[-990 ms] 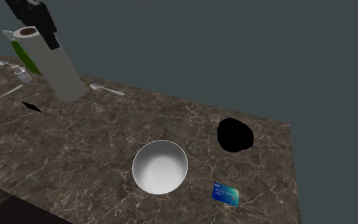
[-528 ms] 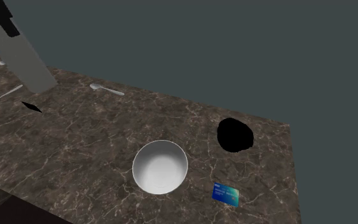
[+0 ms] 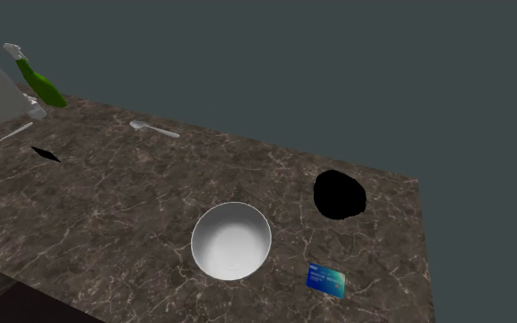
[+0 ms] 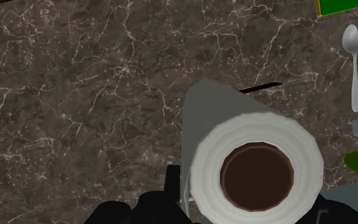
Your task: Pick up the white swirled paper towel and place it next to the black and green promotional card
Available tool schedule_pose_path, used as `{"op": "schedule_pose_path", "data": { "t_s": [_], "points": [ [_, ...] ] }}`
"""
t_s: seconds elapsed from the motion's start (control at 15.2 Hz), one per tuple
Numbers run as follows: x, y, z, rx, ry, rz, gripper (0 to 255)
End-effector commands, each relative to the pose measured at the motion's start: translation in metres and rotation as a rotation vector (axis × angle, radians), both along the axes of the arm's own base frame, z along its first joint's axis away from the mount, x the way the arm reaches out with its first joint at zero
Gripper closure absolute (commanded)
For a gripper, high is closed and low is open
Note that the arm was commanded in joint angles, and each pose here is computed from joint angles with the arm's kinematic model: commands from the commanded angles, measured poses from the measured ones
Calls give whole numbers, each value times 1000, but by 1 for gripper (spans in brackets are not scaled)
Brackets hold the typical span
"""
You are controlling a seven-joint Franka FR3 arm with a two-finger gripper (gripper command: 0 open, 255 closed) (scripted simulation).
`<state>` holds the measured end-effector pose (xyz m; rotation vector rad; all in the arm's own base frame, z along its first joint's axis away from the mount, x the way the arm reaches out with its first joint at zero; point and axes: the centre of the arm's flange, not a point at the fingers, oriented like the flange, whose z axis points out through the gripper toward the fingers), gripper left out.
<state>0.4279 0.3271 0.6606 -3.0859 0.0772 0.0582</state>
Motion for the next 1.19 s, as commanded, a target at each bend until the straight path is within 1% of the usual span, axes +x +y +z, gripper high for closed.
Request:
{"op": "schedule_pose_path", "data": {
  "t_s": [0.0,0.46,0.53,1.12],
  "points": [
    [-11,23,5,0,1,-1,255],
    [-49,104,27,0,1,-1,255],
    [-52,110,29,0,1,-1,255],
    [-52,110,-19,0,1,-1,255]
  ]
}}
